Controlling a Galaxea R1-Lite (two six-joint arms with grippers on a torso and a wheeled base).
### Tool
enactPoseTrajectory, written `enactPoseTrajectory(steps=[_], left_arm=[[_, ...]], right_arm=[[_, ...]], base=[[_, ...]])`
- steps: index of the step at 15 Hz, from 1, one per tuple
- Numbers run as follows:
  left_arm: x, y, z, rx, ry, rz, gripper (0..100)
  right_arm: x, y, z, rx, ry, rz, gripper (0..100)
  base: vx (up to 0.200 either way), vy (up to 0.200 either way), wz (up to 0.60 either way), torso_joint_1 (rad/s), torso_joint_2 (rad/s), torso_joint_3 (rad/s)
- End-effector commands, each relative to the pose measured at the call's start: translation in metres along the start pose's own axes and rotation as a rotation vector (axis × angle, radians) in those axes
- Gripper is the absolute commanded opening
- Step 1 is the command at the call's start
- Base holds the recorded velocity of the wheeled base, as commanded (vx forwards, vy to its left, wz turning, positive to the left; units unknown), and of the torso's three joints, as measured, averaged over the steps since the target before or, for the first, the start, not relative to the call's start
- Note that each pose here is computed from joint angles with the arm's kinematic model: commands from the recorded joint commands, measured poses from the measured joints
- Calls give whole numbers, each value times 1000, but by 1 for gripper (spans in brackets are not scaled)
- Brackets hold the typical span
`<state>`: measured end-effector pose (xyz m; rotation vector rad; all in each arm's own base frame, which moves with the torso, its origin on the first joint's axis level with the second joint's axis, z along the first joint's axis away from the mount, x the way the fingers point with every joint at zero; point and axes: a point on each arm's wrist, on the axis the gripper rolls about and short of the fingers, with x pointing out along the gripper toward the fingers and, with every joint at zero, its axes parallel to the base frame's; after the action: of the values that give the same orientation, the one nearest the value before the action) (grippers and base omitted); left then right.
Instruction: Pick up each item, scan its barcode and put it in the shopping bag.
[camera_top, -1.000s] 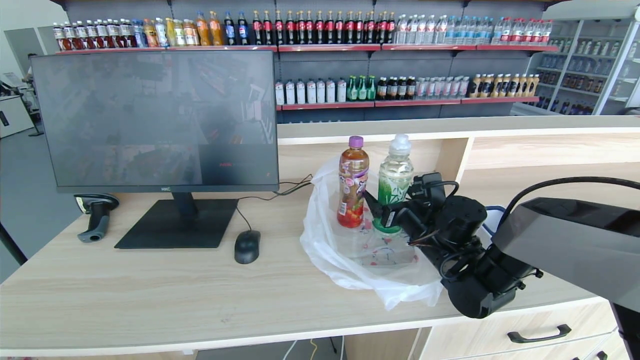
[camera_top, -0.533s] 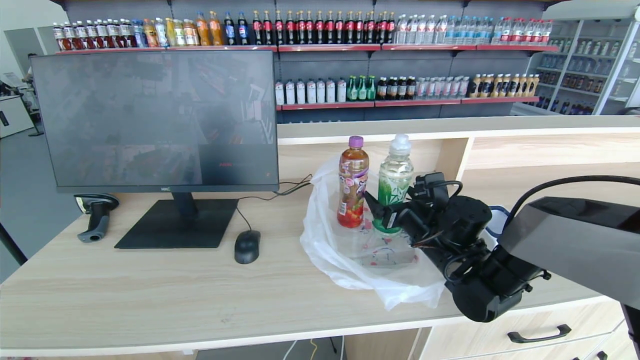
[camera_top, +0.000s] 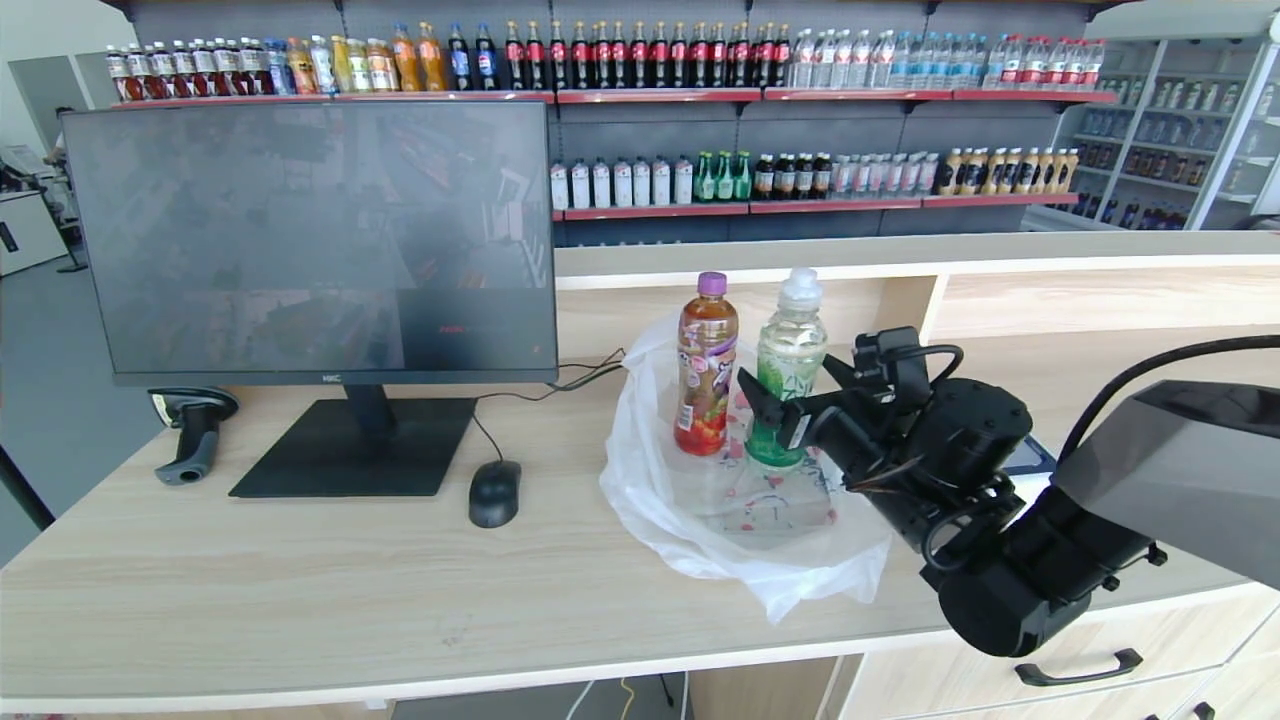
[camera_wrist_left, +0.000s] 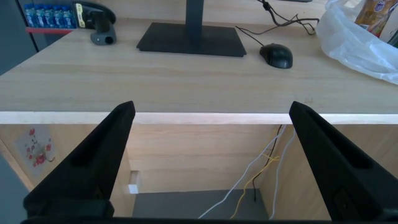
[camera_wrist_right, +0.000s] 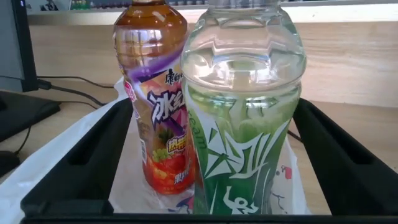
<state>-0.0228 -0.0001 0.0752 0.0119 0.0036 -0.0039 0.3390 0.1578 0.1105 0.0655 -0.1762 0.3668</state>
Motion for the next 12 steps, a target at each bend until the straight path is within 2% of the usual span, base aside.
enactPoseTrajectory(steps=[1, 3, 10, 12], left_arm=[[0, 0, 0, -1, -1, -1, 100], [0, 0, 0, -1, -1, -1, 100], [0, 0, 0, 0, -1, -1, 100], [0, 0, 0, 3, -1, -2, 100]], right_arm=[[-11, 2, 22, 1, -36, 4, 100], [-22, 8, 33, 5, -46, 21, 100], [-34, 22, 44, 26, -56, 64, 100], [-35, 24, 46, 30, -61, 69, 100]], base=[[0, 0, 0, 0, 0, 0], [0, 0, 0, 0, 0, 0], [-200, 0, 0, 1, 3, 2], [0, 0, 0, 0, 0, 0]])
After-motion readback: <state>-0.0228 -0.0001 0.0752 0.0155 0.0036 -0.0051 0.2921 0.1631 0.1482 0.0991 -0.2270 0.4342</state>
